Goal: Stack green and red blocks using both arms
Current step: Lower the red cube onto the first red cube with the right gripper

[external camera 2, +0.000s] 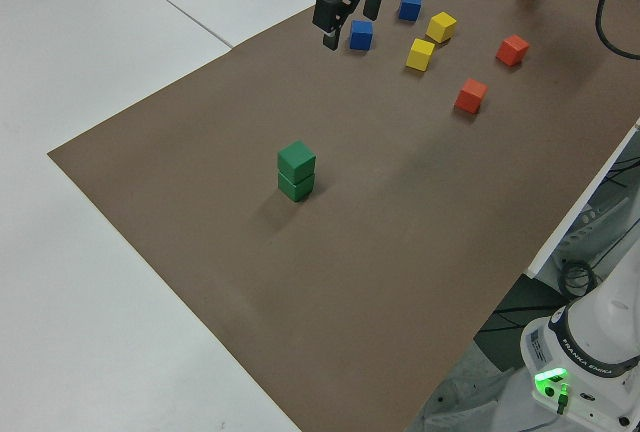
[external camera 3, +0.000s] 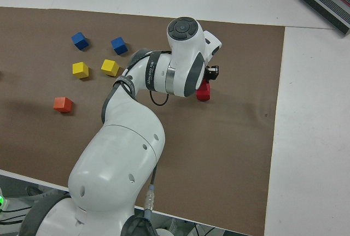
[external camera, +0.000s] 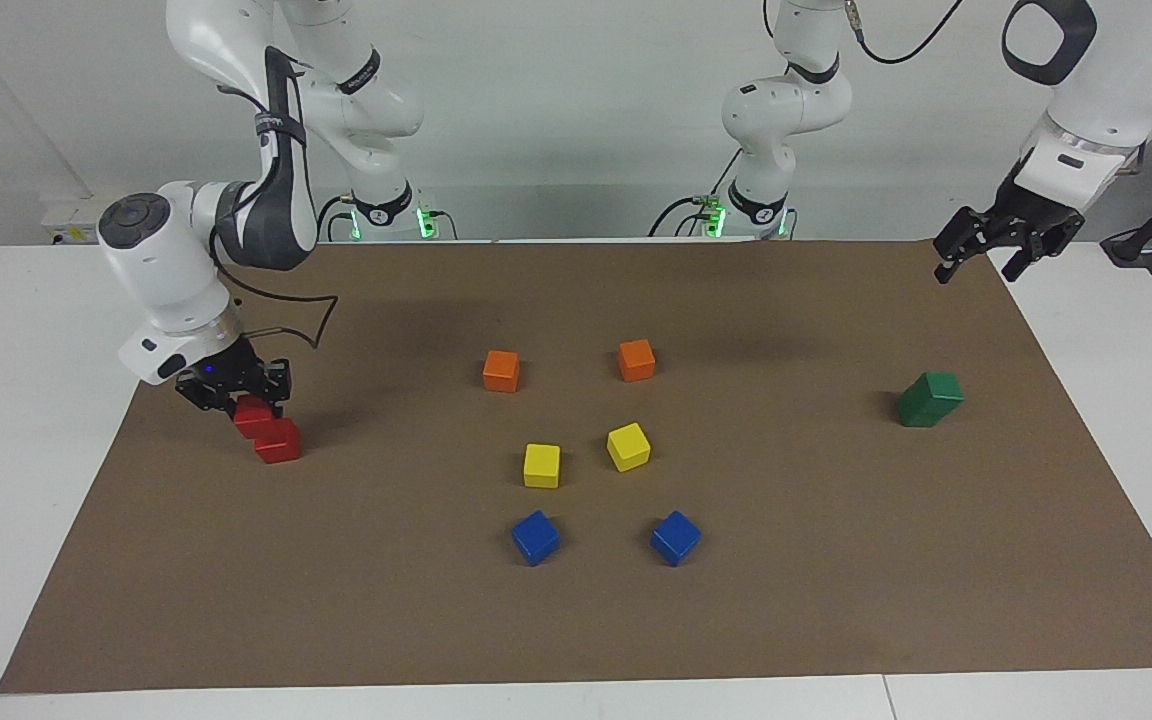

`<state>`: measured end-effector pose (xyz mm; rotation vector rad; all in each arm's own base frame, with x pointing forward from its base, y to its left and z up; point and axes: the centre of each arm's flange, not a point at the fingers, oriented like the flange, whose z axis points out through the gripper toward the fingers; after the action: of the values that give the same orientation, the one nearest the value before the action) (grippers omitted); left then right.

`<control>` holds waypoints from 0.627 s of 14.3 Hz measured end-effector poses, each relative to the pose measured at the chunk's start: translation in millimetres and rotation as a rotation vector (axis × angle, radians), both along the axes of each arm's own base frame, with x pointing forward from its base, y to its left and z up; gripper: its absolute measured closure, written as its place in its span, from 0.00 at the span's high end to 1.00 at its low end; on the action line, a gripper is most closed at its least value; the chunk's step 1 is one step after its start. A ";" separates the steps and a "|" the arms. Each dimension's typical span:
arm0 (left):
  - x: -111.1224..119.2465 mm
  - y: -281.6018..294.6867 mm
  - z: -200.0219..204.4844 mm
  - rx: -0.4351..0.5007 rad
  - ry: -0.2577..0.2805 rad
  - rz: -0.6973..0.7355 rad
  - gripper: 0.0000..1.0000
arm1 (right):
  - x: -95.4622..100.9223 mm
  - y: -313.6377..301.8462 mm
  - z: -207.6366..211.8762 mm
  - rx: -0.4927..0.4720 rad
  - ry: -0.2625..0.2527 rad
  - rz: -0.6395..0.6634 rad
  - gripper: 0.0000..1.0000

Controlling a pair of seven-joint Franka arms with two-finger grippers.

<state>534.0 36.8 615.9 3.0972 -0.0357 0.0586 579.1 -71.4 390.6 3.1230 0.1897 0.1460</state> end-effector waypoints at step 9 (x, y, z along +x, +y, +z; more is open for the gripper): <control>-6.6 -8.2 1.7 -0.003 0.056 -0.014 1.00 | 1.0 -14.0 -1.3 0.006 -0.024 -0.030 0.55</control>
<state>527.4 28.6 617.7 3.0930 -0.0554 -0.0287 580.2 -85.4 389.3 3.1263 0.1428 0.1835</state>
